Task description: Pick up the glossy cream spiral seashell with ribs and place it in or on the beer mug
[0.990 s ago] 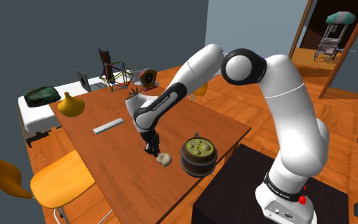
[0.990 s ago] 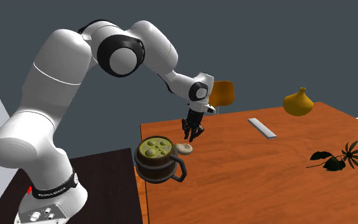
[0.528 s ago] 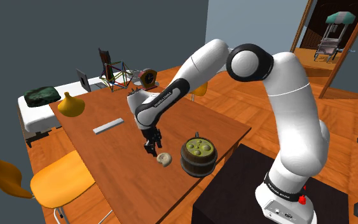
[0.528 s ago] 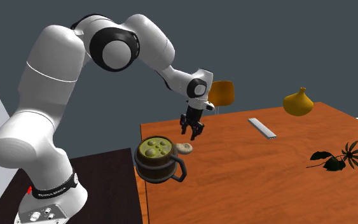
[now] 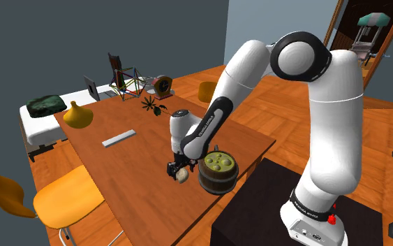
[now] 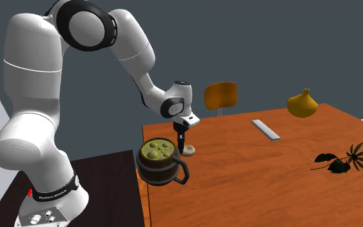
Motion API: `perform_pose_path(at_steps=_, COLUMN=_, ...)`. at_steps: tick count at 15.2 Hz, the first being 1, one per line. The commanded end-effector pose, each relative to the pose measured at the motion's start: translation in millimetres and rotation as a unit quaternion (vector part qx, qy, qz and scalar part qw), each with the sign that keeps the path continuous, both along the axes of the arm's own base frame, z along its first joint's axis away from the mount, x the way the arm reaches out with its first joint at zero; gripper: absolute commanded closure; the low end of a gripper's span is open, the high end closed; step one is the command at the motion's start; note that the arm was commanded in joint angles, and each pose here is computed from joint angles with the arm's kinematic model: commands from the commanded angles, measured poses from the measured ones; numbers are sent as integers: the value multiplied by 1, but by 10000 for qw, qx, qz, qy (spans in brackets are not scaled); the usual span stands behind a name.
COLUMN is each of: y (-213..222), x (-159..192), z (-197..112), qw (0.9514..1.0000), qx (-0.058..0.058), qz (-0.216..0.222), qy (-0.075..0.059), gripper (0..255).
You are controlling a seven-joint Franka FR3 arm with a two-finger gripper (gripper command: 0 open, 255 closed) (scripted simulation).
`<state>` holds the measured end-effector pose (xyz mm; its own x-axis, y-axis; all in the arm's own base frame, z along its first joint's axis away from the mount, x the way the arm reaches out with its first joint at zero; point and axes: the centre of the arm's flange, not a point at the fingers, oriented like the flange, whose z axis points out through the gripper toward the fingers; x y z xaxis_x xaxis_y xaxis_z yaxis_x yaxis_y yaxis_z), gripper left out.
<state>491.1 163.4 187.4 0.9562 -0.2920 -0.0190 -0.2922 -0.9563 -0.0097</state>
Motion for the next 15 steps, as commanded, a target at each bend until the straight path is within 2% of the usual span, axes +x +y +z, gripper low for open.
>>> perform_pose_path(at_steps=1, y=-2, x=-3, z=-10, qw=9999, qx=10, qz=-102, qy=-37, gripper=0)
perform_pose_path(at_steps=5, y=-1, x=-3, z=-29, qw=9999, qx=10, qz=-102, qy=-37, gripper=0)
perform_pose_path(at_steps=12, y=-1, x=-3, z=-29, qw=9999, qx=10, qz=-102, qy=-37, gripper=0)
perform_pose_path(at_steps=13, y=-1, x=-3, z=-29, qw=9999, qx=10, qz=-102, qy=-37, gripper=255)
perform_pose_path(at_steps=15, y=-1, x=-3, z=-29, qw=9999, qx=10, qz=-102, qy=-37, gripper=255)
